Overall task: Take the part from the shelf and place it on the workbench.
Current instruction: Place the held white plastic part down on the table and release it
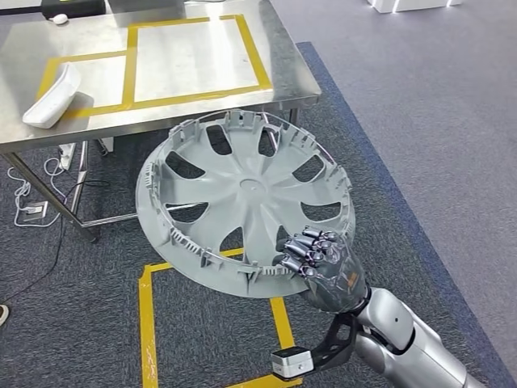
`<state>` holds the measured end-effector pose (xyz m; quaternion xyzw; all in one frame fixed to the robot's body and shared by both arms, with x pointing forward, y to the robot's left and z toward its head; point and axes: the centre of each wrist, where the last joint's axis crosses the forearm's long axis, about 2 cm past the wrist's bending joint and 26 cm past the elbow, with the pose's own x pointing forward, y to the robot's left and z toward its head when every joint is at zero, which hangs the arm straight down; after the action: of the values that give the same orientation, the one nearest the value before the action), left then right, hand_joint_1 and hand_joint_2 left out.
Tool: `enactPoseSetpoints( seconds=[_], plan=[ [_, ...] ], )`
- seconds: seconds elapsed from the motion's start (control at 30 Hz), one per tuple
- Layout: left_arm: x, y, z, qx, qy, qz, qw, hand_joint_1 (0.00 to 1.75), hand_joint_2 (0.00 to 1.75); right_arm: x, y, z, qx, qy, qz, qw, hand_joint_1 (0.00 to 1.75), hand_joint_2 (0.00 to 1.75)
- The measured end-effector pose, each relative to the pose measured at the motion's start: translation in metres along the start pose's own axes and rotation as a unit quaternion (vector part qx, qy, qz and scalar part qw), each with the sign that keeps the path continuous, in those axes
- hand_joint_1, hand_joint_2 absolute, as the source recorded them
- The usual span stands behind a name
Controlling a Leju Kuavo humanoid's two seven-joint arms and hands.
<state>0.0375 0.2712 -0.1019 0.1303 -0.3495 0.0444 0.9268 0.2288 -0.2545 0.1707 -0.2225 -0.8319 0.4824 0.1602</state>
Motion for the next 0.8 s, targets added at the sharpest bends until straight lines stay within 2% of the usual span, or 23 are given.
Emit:
enactPoseSetpoints(
  seconds=[0.8],
  plan=[
    [-0.0008, 0.0034, -0.003, -0.008, 0.008, -0.015, 1.0, 0.0, 1.75, 0.0003, 0.0014, 0.0002, 0.001, -0.004, -0.012, 1.0, 1.75, 1.75]
  ],
)
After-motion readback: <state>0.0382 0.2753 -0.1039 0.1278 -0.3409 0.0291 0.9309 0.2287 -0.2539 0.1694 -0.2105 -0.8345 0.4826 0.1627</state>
